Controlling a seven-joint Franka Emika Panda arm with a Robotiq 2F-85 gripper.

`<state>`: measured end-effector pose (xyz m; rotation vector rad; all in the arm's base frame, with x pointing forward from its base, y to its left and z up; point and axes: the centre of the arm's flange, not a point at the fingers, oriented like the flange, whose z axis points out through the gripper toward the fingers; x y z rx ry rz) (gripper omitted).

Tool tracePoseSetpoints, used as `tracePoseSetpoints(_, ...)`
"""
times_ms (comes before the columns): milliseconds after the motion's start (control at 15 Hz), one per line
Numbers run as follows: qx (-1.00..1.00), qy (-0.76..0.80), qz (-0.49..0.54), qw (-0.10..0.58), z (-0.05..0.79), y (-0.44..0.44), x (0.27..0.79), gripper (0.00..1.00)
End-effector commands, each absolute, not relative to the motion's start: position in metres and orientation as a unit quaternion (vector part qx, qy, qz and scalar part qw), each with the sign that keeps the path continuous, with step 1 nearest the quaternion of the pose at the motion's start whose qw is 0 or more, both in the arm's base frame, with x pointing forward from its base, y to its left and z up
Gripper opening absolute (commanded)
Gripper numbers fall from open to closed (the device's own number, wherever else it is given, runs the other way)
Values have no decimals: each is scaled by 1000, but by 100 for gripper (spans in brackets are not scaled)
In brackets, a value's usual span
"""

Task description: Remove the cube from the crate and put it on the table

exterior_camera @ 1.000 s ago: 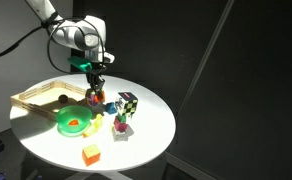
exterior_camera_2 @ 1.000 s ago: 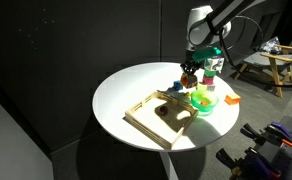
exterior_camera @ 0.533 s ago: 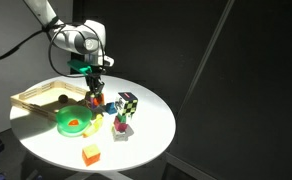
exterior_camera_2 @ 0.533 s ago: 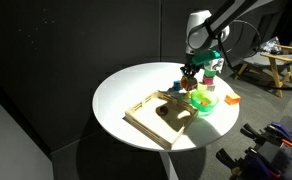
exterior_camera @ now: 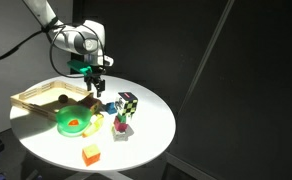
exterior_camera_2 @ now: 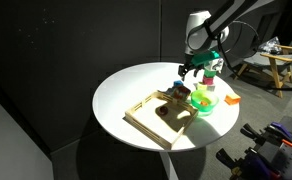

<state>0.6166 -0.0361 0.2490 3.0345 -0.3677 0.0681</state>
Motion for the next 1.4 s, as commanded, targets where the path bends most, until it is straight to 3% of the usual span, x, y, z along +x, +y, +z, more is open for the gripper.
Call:
tracePoseSetpoints(0,994,-98,36,39,262,-29,614,100)
tracePoseSetpoints(1333,1000,-3,-2,26,354,26,516,100)
